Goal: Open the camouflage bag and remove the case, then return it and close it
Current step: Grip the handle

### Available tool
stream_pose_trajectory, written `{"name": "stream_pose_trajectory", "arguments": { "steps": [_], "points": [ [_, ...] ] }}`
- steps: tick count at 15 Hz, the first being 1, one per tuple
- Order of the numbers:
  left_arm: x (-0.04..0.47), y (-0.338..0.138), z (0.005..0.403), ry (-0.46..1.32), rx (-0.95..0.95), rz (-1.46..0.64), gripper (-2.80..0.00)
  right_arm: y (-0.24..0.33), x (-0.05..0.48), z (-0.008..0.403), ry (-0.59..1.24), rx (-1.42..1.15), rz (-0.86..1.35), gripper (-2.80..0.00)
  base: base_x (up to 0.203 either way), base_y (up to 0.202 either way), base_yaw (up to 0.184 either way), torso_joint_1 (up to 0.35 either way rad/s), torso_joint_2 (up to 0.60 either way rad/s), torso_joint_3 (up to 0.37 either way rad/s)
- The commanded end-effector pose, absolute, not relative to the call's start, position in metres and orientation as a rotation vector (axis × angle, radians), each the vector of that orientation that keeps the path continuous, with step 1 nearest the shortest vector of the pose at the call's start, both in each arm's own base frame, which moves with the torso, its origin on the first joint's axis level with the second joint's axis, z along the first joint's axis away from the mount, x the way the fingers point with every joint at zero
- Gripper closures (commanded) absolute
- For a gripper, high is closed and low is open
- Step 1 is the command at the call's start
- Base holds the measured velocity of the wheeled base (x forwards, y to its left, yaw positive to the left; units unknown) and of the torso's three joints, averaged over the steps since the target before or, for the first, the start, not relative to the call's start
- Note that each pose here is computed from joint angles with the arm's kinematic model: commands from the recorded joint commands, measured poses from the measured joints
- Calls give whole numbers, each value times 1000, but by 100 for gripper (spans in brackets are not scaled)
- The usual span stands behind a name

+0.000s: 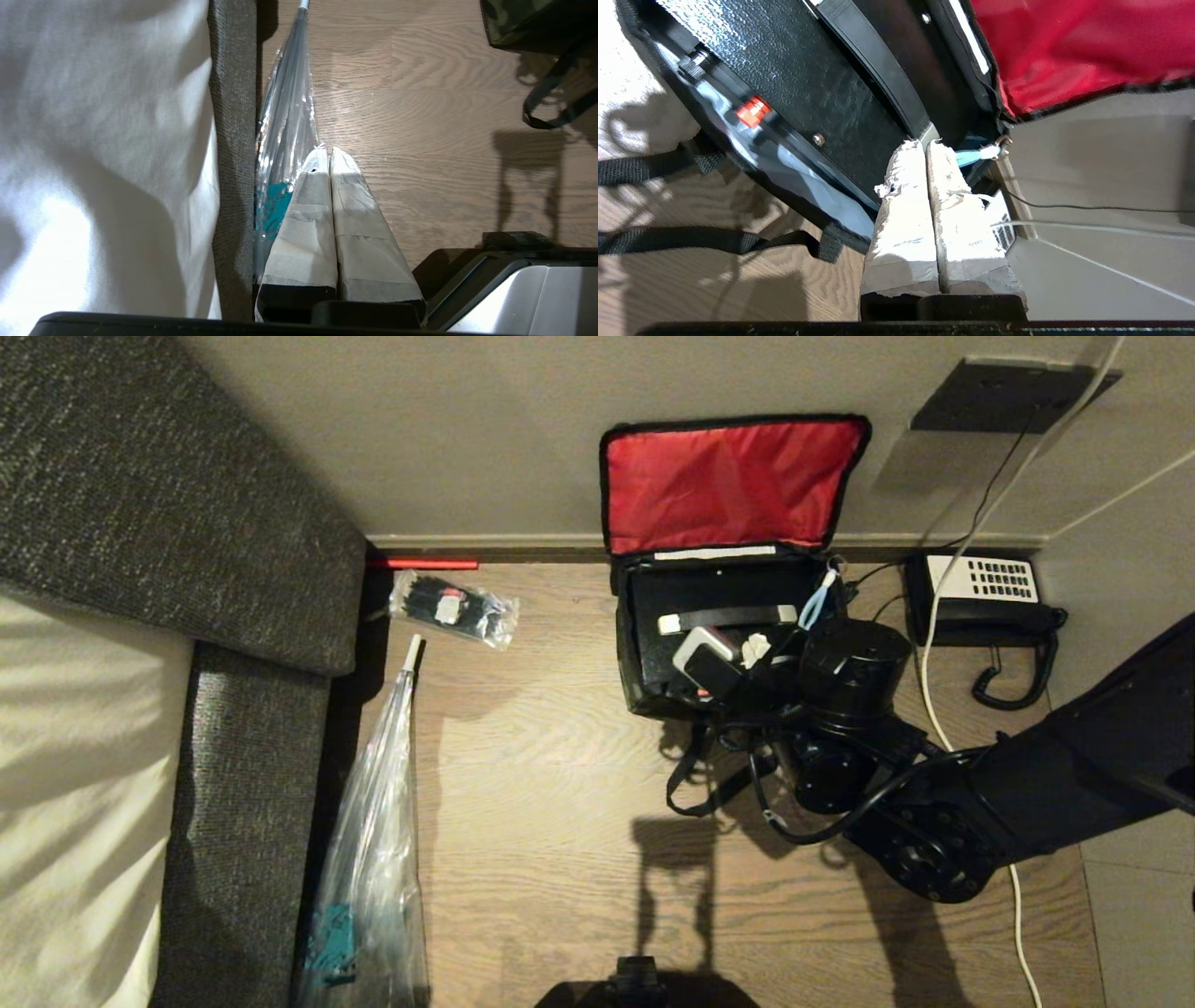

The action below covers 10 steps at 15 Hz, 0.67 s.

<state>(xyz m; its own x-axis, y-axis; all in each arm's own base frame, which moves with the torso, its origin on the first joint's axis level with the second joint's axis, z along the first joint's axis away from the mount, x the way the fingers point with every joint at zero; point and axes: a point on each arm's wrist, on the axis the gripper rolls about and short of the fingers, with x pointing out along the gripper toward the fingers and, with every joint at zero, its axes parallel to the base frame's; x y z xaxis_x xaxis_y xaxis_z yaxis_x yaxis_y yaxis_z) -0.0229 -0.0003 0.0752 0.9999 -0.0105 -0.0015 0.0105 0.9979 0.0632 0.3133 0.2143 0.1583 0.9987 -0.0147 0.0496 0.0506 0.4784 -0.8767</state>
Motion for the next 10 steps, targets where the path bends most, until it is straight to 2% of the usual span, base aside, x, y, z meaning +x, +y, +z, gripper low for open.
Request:
{"name": "stream_pose_trajectory", "arguments": {
  "steps": [1,10],
  "points": [
    [-23,0,75,3,61,-11,0,217,319,156,-38,-1073,-48,0,0,0,0,0,0,0],
    [-23,0,75,1,55,-6,0,219,320,148,-20,-1105,-35,0,0,0,0,0,0,0]
  ]
}}
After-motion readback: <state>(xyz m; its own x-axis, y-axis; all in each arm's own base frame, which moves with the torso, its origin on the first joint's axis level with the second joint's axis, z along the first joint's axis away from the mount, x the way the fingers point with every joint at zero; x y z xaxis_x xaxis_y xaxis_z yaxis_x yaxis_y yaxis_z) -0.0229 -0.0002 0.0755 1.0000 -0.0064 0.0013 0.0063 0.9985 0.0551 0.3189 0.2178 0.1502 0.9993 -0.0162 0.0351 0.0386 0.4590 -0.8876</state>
